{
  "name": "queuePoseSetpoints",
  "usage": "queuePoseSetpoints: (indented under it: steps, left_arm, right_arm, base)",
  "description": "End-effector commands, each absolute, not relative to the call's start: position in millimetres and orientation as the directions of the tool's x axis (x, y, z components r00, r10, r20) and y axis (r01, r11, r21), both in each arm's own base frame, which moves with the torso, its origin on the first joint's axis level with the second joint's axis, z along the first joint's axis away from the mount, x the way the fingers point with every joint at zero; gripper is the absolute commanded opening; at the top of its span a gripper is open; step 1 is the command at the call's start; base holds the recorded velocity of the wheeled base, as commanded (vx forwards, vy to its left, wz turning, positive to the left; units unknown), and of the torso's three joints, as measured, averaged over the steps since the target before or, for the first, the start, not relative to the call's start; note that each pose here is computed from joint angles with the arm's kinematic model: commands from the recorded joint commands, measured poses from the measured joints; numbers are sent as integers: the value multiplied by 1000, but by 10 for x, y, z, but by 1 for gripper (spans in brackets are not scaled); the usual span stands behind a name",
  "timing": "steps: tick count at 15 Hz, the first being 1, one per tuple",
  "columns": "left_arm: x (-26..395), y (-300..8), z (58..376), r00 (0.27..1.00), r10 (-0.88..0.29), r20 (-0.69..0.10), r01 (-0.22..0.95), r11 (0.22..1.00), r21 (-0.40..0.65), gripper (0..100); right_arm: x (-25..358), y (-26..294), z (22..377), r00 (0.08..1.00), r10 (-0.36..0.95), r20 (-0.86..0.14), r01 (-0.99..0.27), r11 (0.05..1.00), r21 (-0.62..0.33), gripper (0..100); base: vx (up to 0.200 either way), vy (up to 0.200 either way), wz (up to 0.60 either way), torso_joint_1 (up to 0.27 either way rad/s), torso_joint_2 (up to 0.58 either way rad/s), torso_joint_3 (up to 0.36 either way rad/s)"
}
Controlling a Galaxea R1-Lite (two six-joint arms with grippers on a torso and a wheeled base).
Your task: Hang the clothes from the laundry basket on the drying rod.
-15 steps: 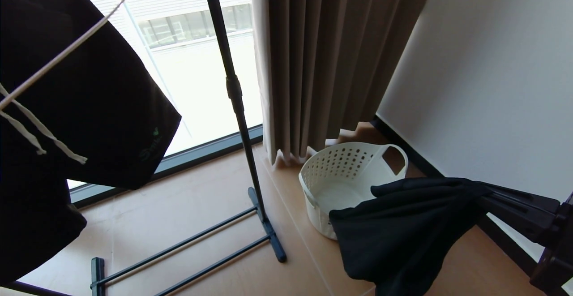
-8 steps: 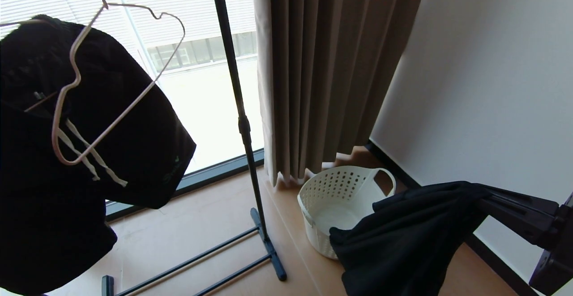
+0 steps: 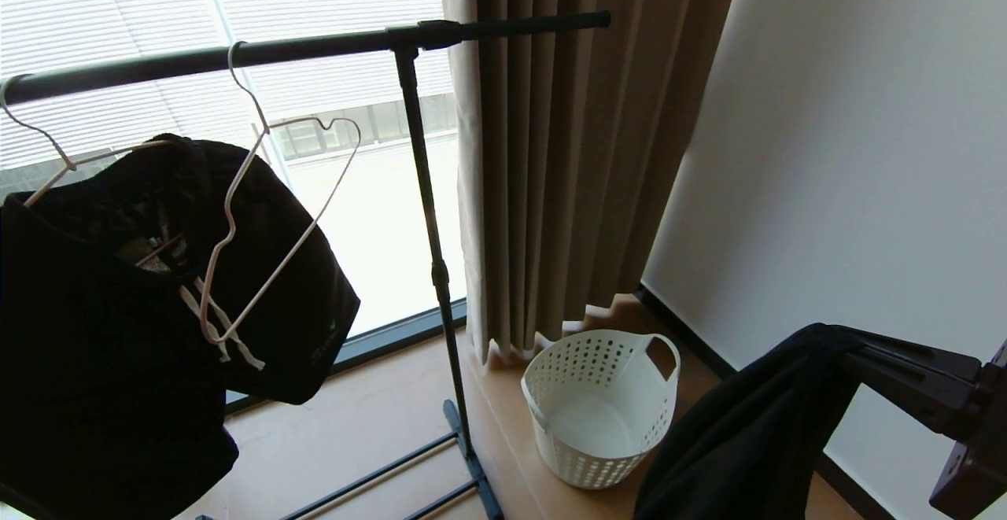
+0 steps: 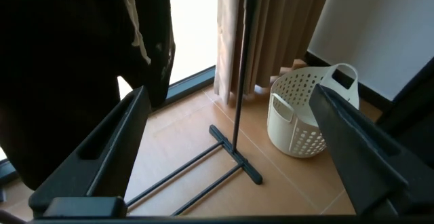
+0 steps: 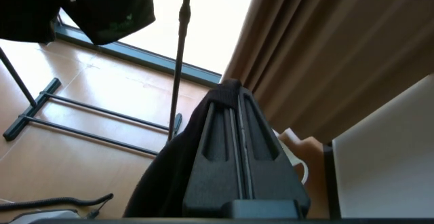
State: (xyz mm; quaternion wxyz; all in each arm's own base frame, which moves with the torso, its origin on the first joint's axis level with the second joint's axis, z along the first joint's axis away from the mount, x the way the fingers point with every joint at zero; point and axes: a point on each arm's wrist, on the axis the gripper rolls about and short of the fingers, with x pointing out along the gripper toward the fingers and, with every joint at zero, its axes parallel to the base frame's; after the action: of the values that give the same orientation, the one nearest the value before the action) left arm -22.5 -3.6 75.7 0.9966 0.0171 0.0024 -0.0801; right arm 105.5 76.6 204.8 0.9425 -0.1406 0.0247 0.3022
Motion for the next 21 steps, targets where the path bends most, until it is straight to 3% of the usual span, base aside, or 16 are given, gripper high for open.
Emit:
queuePoseSetpoints:
  steps: [1,8,21]
  left_arm:
    - [-224,-37,757,987,-160,-9,161,986,34,100]
    - [-224,-36,757,987,-159,-9,159,987,34,100]
    - [-224,-36,757,987,-159,-9,159,987,35,100]
  right_arm:
    - [1061,771,2044,816,563,-135,-578,777,-250,0]
    - [1061,771,2044,816,563,-135,-578,777,-250,0]
    - [1063,773,2038,815,563,-138,-578,777,-250,0]
  base:
    - [0,0,0,227,-583,-334]
    - [0,0,0,196,-481,-203]
    - [0,0,0,7,-9,67]
